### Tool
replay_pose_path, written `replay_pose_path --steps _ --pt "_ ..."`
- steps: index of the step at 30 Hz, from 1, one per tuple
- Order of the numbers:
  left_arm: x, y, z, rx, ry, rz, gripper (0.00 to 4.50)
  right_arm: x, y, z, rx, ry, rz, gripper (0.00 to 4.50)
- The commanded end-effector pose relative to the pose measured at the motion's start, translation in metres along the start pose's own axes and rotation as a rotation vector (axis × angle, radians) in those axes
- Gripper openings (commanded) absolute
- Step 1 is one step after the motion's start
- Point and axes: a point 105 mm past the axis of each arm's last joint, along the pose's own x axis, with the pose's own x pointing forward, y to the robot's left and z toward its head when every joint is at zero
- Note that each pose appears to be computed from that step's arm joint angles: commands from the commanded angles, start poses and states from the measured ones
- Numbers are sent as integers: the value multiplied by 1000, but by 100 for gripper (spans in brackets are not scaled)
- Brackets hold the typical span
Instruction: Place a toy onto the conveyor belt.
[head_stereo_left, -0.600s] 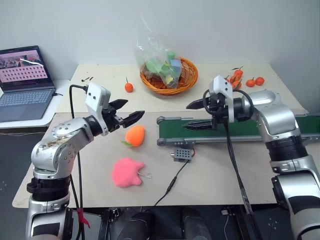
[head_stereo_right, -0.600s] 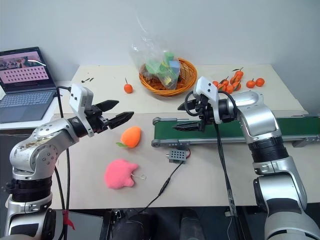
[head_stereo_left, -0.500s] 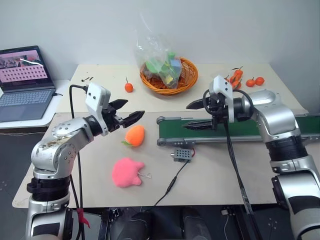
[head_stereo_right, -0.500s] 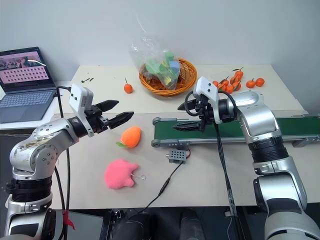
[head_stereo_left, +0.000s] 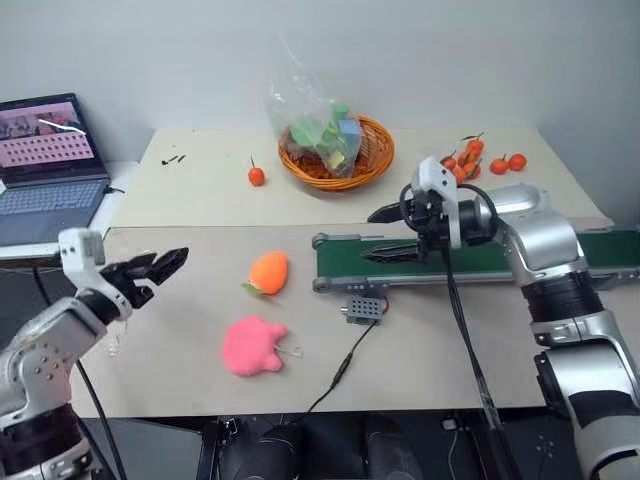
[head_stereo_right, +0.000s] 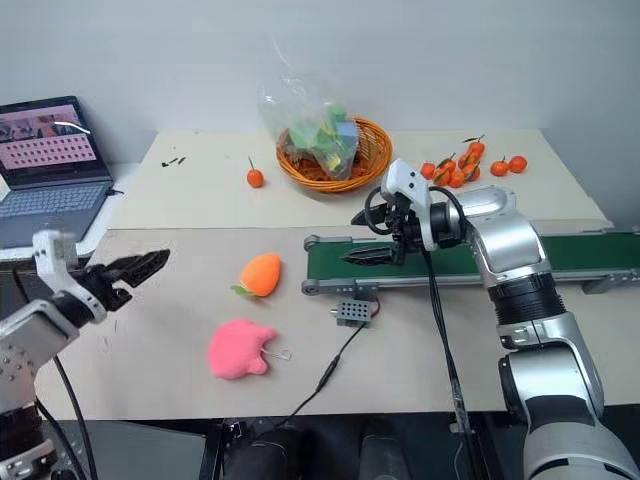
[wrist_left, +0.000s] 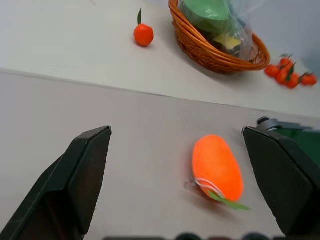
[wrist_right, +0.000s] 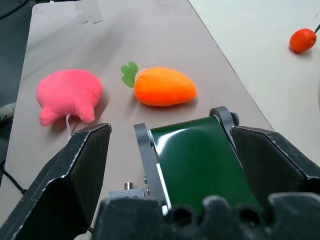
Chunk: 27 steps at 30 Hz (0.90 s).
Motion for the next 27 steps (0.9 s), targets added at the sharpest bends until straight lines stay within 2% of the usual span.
replay_pose_path --steps 1,5,9,13,18,27 --pt "-18 -13 -15 -158 46 -92 448 -1 -3 15 -62 -22 2 450" --pt "-46 11 -41 -370 17 -8 448 -1 -3 15 -61 -20 8 450" --pt "-52 10 -59 -478 0 -4 448 -3 -6 17 -67 -9 14 450" --pt "-48 3 -79 -459 27 -11 448 -4 -8 18 -74 -1 10 450" --pt "-34 0 -112 -529 83 -8 448 -5 -6 18 -73 2 12 450" --pt "-13 -8 -134 -544 168 -39 448 -14 -6 18 -72 14 -19 450"
